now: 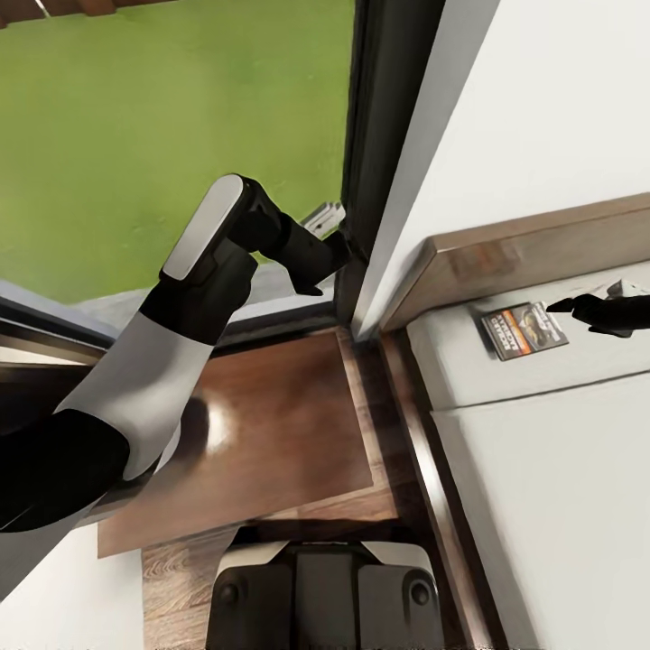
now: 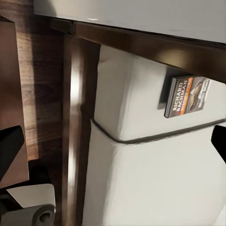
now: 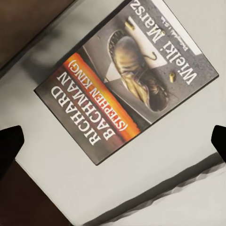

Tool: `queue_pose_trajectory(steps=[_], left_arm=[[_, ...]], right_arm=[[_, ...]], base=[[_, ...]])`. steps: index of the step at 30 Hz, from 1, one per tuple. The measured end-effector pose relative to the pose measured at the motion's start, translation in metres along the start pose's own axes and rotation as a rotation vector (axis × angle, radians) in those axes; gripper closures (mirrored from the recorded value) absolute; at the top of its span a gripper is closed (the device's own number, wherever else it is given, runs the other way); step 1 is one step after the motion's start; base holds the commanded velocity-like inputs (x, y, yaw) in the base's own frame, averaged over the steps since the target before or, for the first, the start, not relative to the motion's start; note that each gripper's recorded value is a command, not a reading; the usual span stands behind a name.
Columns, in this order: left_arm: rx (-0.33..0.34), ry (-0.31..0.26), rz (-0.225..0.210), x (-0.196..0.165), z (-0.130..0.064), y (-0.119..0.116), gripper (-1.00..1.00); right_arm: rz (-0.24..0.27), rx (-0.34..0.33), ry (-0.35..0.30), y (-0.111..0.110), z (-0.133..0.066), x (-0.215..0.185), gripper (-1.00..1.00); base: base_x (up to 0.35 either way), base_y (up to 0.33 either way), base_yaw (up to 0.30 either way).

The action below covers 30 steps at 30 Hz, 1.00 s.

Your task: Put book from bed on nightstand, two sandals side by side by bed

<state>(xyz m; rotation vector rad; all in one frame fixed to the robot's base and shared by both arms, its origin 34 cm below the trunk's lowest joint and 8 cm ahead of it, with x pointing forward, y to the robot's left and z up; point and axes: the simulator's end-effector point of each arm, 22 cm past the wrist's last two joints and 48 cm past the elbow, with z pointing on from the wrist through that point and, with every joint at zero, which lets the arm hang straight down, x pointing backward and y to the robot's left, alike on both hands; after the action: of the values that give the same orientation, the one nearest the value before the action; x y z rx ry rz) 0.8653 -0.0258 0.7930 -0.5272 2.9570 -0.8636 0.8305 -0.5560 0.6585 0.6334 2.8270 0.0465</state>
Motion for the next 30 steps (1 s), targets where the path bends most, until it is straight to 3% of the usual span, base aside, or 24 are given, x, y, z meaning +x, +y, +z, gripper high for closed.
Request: queue_pose_trajectory(steps=[30], left_arm=[[-0.02, 0.046, -0.031, 0.009, 0.032, 0.024, -1.0]], right_arm=[[0.005, 0.064, -0.016, -0.012, 0.014, -0.015, -1.0]], base=[[0.0, 0.0, 0.0]])
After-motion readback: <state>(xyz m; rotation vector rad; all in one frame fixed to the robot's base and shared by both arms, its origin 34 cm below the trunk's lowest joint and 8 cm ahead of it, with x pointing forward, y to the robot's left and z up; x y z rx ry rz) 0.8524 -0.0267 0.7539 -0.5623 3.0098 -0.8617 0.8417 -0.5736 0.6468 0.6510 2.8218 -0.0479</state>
